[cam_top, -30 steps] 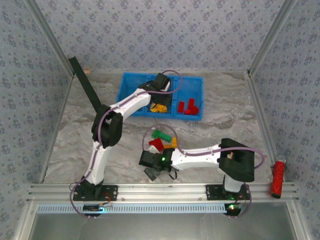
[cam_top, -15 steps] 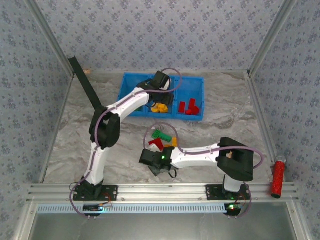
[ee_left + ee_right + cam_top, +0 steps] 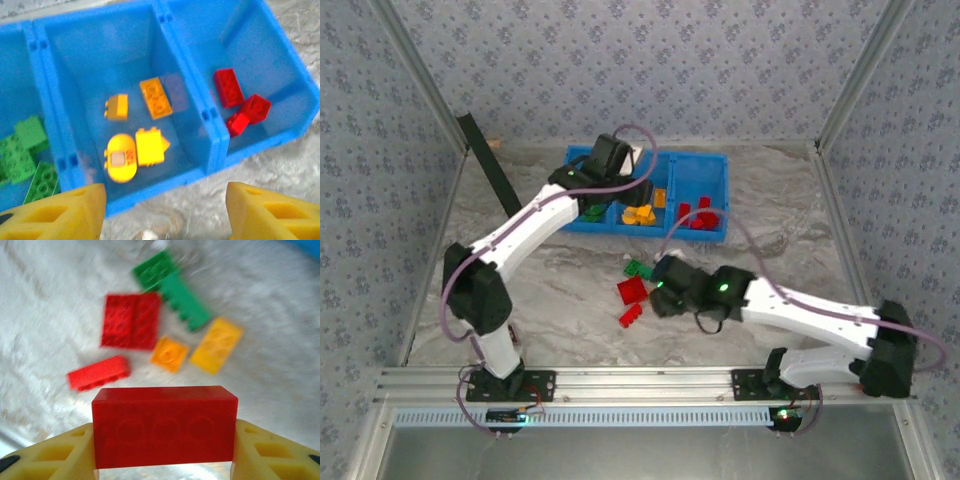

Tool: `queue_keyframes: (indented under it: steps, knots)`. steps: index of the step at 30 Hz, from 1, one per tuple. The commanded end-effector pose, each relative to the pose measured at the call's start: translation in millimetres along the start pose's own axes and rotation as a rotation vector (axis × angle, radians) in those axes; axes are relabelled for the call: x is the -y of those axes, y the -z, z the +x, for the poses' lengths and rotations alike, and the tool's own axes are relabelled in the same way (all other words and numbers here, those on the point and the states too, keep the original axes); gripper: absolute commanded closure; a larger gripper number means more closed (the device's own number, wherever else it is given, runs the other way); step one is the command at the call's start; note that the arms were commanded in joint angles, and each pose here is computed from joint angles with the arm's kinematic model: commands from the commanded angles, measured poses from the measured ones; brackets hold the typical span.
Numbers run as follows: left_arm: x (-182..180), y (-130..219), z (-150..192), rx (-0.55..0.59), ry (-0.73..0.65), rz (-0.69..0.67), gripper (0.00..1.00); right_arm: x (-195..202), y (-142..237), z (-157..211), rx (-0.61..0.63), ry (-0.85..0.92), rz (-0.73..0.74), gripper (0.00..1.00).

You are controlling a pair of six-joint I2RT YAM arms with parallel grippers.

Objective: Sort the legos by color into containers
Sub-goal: Pick up the lego from the bottom-center of the table, then place the lego in the container.

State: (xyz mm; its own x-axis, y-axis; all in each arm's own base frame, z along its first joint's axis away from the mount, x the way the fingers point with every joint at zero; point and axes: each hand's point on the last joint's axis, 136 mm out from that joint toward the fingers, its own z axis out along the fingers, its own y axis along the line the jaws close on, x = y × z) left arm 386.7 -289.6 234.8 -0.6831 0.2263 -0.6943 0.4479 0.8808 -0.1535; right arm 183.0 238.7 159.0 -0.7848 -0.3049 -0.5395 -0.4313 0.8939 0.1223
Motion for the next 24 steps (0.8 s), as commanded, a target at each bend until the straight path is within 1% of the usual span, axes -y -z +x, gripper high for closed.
queue_keyframes:
  steps: [1,4,6,9,10,12,16,20,24]
  knots:
    - [-7.7,20.7,39.7,-0.066,-0.031,-0.025,0.36,47.6,12.8,-6.7,-0.032,-0.025,0.066,0.47]
    - [-5.6,28.2,88.6,-0.146,-0.054,-0.01,0.36,81.8,21.3,-37.4,0.01,-0.094,0.104,0.5]
    - [2.7,32.3,123.4,-0.198,-0.089,0.007,0.36,98.5,21.7,-59.0,0.032,-0.118,0.129,0.5]
    - [20.2,35.6,168.9,-0.27,-0.133,0.046,0.36,114.6,12.8,-85.9,0.057,-0.09,0.166,0.5]
    - [26.7,35.7,180.4,-0.287,-0.138,0.066,0.36,117.1,14.0,-103.1,0.088,-0.072,0.173,0.5]
    - [38.9,35.2,205.6,-0.334,-0.146,0.097,0.36,132.6,2.6,-121.9,0.082,-0.068,0.207,0.49]
    - [51.0,32.6,234.7,-0.381,-0.13,0.107,0.36,152.0,-21.8,-155.7,0.074,-0.066,0.238,0.49]
    - [58.5,28.1,249.5,-0.391,-0.1,0.13,0.36,166.6,-47.4,-182.4,0.056,-0.051,0.262,0.47]
    - [63.6,23.8,260.5,-0.408,-0.092,0.147,0.36,179.1,-74.0,-197.7,0.021,-0.032,0.283,0.47]
